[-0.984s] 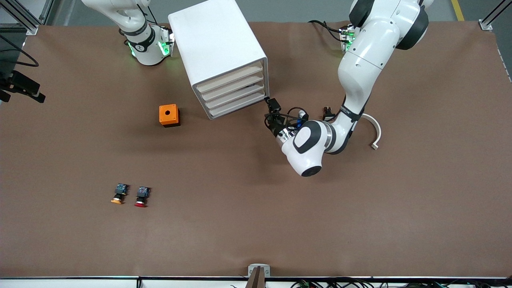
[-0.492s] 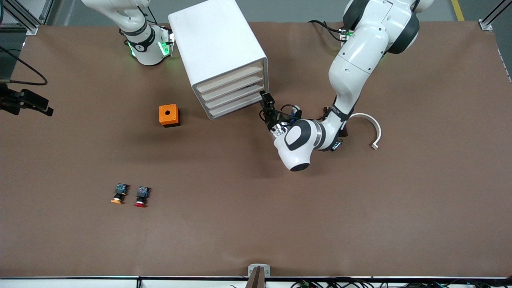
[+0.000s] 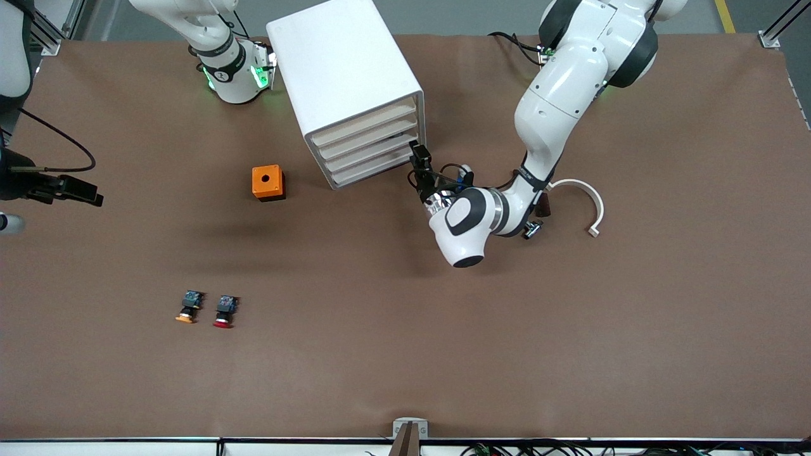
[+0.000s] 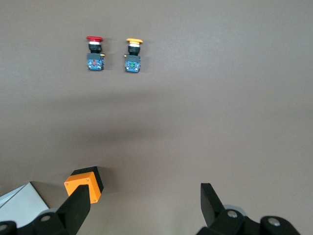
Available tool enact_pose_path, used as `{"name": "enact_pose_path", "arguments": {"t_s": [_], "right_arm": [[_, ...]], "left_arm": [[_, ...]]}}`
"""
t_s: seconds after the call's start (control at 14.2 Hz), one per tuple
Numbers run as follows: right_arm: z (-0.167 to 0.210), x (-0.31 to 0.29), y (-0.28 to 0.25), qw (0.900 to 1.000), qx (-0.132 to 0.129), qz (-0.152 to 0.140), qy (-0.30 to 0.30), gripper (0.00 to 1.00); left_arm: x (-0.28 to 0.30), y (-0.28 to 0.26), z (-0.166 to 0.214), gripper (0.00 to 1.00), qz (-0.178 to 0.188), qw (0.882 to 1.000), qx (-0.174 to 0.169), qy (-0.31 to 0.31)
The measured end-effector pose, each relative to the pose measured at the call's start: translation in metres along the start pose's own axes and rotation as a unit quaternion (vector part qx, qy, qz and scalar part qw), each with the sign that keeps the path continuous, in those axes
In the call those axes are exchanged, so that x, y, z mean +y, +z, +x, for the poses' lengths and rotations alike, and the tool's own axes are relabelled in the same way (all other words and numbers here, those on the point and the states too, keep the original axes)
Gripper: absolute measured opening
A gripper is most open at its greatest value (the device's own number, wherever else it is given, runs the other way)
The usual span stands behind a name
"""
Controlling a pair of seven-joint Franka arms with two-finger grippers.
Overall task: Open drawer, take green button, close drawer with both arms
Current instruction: 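Grasp the drawer handle with the left gripper, then pull the drawer open with the left gripper while the right gripper approaches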
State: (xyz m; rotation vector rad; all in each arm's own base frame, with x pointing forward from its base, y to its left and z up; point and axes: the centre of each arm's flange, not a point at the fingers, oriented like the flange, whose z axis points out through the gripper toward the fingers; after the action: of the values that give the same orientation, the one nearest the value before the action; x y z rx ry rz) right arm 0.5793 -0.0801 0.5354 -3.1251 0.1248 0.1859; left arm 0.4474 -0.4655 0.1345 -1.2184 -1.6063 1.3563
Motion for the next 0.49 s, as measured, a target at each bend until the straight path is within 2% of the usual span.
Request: {"name": "enact_pose_path", "arguments": {"t_s": [0.28,0.49], "right_arm": [[0.001,0.0,0.001,1.0,-0.002,0.0,0.0,1.0],[0.0,-0.007,0.001,1.0,-0.007,0.002,0.022,1.0]], "left_arm": [[0.006,0.026,-0.006,0.53,0.006,1.0,0.019,-0.003],[0.008,0.041,-0.01,0.46,0.01,0.999,0.031,-0.004]]}}
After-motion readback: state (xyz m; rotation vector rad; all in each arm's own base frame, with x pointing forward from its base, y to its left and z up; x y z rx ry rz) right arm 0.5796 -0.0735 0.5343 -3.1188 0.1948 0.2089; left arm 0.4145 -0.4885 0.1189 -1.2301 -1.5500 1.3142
